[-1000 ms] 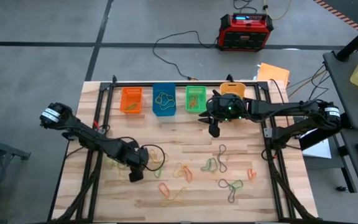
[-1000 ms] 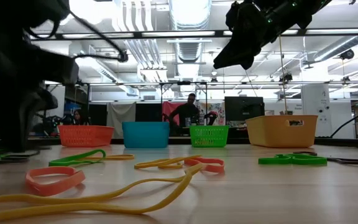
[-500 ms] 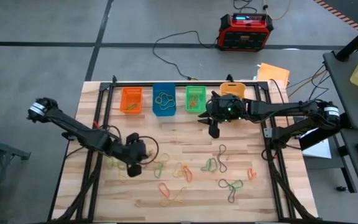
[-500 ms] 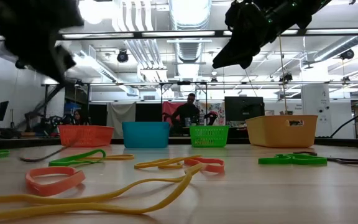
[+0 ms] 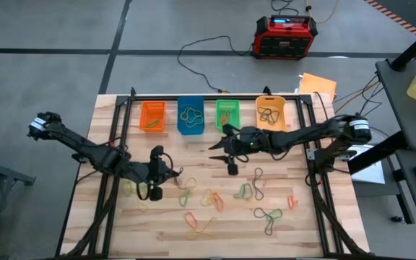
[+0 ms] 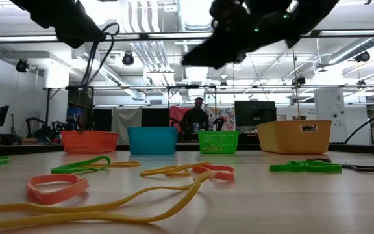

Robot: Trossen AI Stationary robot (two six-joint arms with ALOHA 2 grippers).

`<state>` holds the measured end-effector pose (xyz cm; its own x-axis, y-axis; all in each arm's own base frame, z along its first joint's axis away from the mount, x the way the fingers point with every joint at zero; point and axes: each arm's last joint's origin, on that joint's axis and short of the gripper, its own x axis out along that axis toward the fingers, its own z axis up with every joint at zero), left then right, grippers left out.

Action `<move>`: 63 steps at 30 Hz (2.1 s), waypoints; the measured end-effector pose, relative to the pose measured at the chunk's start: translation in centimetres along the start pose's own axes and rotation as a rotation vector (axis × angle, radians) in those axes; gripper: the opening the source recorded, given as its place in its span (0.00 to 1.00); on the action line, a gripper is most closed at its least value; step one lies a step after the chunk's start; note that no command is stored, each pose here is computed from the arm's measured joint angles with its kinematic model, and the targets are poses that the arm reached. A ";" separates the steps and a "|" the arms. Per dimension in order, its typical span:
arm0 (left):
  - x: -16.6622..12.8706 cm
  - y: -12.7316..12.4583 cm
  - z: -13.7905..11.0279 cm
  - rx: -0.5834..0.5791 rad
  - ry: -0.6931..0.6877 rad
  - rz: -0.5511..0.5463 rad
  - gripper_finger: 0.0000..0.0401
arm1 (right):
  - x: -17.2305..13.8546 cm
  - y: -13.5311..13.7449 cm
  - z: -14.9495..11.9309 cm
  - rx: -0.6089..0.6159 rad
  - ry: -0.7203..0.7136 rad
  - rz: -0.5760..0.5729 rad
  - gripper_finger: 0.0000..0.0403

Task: Sort rubber bands into baskets
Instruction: Put the purple rubber band into the light orange bin

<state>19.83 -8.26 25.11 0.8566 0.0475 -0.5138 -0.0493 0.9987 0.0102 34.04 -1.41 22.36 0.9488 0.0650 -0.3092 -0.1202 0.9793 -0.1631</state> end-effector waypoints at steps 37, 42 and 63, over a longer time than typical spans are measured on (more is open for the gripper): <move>0.2 0.0 -0.2 0.019 0.012 0.011 0.00 | 9.8 0.4 3.5 -0.203 -0.232 0.315 0.29; 0.2 0.0 -0.2 0.020 0.012 0.011 0.00 | 9.8 0.6 3.5 -0.239 -0.239 0.315 0.18; -0.4 1.0 -3.2 -0.268 0.310 0.124 0.24 | 9.9 0.7 3.3 -0.270 -0.200 0.290 0.02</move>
<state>17.77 -7.36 22.58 0.6427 0.1191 -0.7568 -0.3093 0.9441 -0.1142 44.34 0.54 22.29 0.8993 0.3916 -0.1948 -0.4365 0.8313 -0.3439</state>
